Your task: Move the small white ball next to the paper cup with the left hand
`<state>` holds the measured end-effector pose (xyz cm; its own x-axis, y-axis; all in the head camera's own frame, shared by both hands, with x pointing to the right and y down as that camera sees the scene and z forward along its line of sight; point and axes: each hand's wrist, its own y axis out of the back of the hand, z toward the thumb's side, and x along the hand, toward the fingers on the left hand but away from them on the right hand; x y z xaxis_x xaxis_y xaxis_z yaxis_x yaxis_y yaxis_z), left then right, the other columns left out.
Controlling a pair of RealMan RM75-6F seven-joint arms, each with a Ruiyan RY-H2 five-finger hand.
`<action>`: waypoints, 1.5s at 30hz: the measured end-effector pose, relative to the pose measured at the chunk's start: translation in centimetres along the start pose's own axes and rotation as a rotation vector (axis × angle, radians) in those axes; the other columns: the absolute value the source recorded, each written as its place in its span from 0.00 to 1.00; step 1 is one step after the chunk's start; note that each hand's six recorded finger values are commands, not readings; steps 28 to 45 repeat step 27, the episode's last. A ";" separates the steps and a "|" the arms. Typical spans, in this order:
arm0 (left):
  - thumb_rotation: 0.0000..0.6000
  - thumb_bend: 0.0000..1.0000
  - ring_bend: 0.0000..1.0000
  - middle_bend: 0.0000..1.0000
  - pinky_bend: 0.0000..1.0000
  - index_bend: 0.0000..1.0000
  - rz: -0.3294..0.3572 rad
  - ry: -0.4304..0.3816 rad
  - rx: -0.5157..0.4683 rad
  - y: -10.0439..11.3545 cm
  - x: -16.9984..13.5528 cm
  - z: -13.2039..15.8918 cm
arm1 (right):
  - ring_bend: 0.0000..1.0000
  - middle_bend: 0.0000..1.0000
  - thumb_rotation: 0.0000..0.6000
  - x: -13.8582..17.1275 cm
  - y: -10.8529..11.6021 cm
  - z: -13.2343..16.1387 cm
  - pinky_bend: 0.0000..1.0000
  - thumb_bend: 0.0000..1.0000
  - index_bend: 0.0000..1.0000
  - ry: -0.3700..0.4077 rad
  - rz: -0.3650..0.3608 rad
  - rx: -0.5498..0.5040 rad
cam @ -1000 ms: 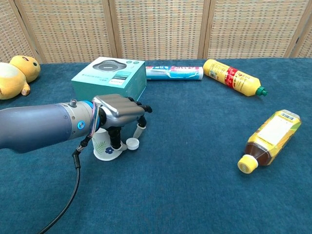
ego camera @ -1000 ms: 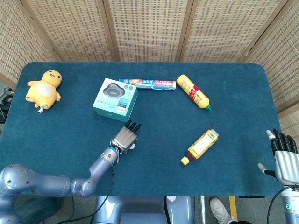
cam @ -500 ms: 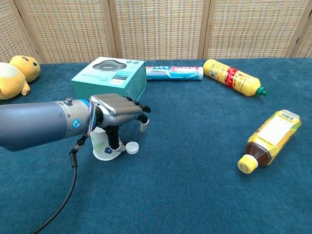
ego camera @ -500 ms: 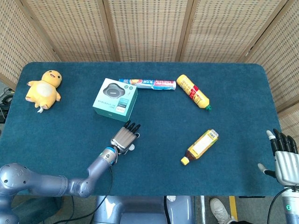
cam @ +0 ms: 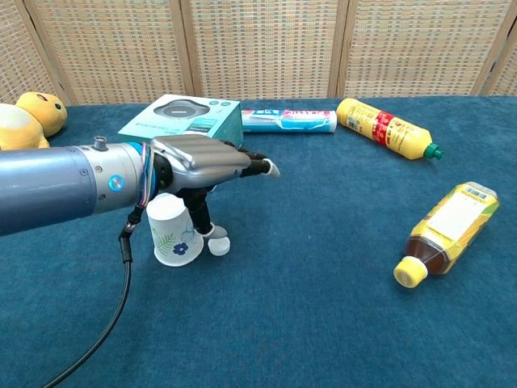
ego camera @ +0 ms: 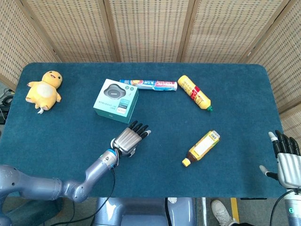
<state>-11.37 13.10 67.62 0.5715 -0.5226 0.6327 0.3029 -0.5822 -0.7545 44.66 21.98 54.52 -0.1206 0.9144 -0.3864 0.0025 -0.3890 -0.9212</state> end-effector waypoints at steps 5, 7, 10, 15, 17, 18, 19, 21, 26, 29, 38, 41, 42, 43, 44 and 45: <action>1.00 0.09 0.00 0.00 0.00 0.00 0.083 -0.022 -0.048 2.8 -1.3 0.0 | 0.00 0.00 1.00 0.1 0.2 0.0 0.00 0.00 0.02 0.001 -0.003 -0.004; 1.00 0.06 0.00 0.00 0.00 0.00 0.131 -0.021 -0.060 4.1 -2.1 -0.4 | 0.00 0.00 1.00 0.1 0.2 -0.1 0.00 0.00 0.02 0.001 -0.004 -0.006; 1.00 0.03 0.00 0.00 0.00 0.00 0.204 0.003 -0.069 5.7 -3.6 -1.5 | 0.00 0.00 1.00 0.1 0.2 -0.2 0.00 0.00 0.02 -0.002 -0.002 -0.009; 1.00 0.02 0.00 0.00 0.00 0.00 0.297 0.111 -0.110 6.5 -7.3 -5.1 | 0.00 0.00 1.00 0.2 0.3 -0.4 0.00 0.00 0.02 -0.004 -0.003 -0.015; 1.00 0.02 0.00 0.00 0.00 0.00 0.329 0.181 -0.133 6.2 -9.3 -7.1 | 0.00 0.00 1.00 0.2 0.4 -0.4 0.00 0.00 0.02 -0.001 -0.006 -0.017; 1.00 0.02 0.00 0.00 0.00 0.00 0.345 0.209 -0.143 6.0 -10.3 -8.0 | 0.00 0.00 1.00 0.2 0.5 -0.4 0.00 0.00 0.02 0.000 -0.008 -0.018; 1.00 0.02 0.00 0.00 0.00 0.00 0.365 0.247 -0.157 5.6 -11.7 -9.1 | 0.00 0.00 1.00 0.3 0.5 -0.3 0.00 0.00 0.02 0.002 -0.010 -0.020; 1.00 0.02 0.00 0.00 0.00 0.00 0.385 0.315 -0.186 4.6 -14.0 -11.1 | 0.00 0.00 1.00 0.3 0.7 -0.2 0.00 0.00 0.02 0.007 -0.012 -0.023; 1.00 0.02 0.00 0.00 0.00 0.00 0.407 0.507 -0.294 0.1 -21.1 -16.4 | 0.00 0.00 1.00 0.4 1.1 -0.2 0.00 0.00 0.02 0.012 -0.018 -0.029; 1.00 0.02 0.00 0.00 0.00 0.00 0.411 0.532 -0.310 -0.7 -22.2 -17.1 | 0.00 0.00 1.00 0.4 1.1 -0.3 0.00 0.00 0.02 0.012 -0.021 -0.030; 1.00 0.02 0.00 0.00 0.00 0.00 0.411 0.532 -0.310 -0.7 -22.2 -17.1 | 0.00 0.00 1.00 0.4 1.1 -0.3 0.00 0.00 0.02 0.012 -0.021 -0.030; 1.00 0.02 0.00 0.00 0.00 0.00 0.411 0.532 -0.310 -0.7 -22.2 -17.1 | 0.00 0.00 1.00 0.4 1.1 -0.3 0.00 0.00 0.02 0.012 -0.021 -0.030; 1.00 0.02 0.00 0.00 0.00 0.00 0.411 0.532 -0.310 -0.7 -22.2 -17.1 | 0.00 0.00 1.00 0.4 1.1 -0.3 0.00 0.00 0.02 0.012 -0.021 -0.030; 1.00 0.02 0.00 0.00 0.00 0.00 0.411 0.532 -0.310 -0.7 -22.2 -17.1 | 0.00 0.00 1.00 0.4 1.1 -0.3 0.00 0.00 0.02 0.012 -0.021 -0.030; 1.00 0.02 0.00 0.00 0.00 0.00 0.411 0.532 -0.310 -0.7 -22.2 -17.1 | 0.00 0.00 1.00 0.4 1.1 -0.3 0.00 0.00 0.02 0.012 -0.021 -0.030; 1.00 0.02 0.00 0.00 0.00 0.00 0.411 0.532 -0.310 -0.7 -22.2 -17.1 | 0.00 0.00 1.00 0.4 1.1 -0.3 0.00 0.00 0.02 0.012 -0.021 -0.030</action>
